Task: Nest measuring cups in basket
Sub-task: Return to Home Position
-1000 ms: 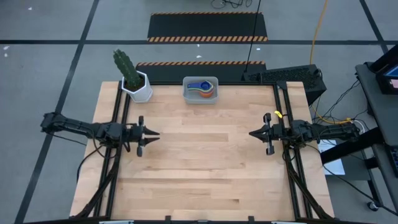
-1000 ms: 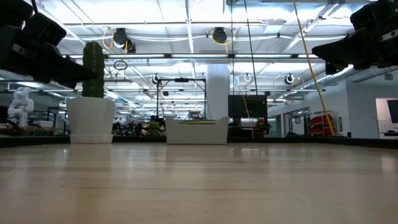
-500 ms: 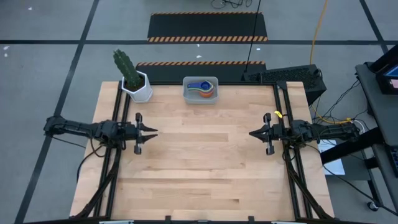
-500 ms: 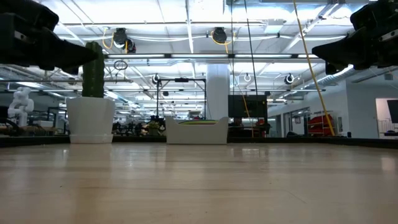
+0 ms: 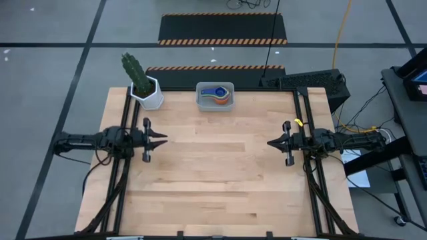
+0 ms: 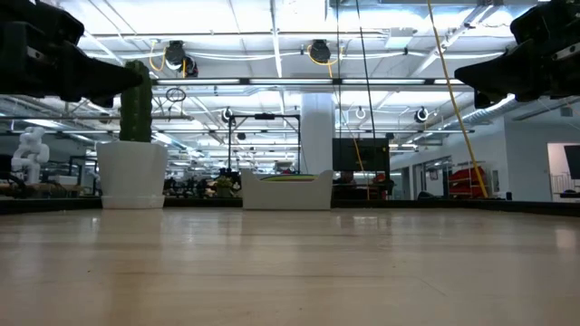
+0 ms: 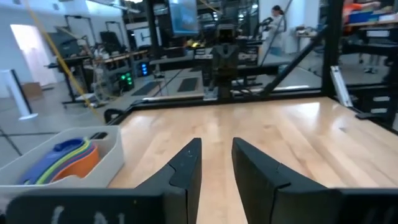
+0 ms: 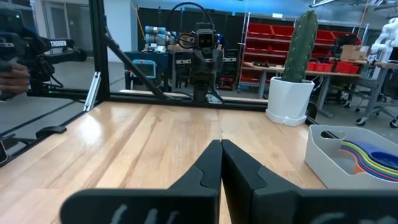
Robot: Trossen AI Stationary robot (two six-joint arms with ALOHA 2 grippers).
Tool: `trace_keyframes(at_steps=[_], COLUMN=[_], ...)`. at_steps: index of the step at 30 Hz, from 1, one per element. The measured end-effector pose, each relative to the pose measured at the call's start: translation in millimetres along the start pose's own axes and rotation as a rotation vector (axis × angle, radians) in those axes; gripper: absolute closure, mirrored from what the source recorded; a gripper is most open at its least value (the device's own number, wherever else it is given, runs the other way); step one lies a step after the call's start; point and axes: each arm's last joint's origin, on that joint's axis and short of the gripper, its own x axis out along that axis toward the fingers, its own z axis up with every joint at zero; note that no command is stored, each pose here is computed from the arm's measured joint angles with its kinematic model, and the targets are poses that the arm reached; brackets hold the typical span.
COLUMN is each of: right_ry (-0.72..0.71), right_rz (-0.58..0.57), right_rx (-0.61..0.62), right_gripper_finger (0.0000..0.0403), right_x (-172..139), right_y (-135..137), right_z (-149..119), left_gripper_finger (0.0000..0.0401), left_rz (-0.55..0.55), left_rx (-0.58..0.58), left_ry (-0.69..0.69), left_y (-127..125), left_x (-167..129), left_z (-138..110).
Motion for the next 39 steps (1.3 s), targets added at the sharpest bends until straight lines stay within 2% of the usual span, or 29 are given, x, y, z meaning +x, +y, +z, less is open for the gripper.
trace_keyframes(at_steps=[6, 12, 39], right_ry=[-0.004, -0.005, -0.005], right_rz=[0.0, 0.0, 0.0], right_rx=[0.001, 0.001, 0.001], right_gripper_finger=[0.0403, 0.0403, 0.0403], right_x=[0.0, 0.0, 0.0], right_y=[0.0, 0.0, 0.0], right_z=[0.4, 0.4, 0.4], left_gripper_finger=[0.0309, 0.0309, 0.0308], left_rz=[0.036, 0.004, 0.006], left_rx=[-0.015, 0.002, 0.006], left_ry=[0.007, 0.016, 0.008], left_y=[4.0, 4.2, 4.3], left_x=[0.2, 0.3, 0.7], left_z=[-0.8, -2.0, -1.7])
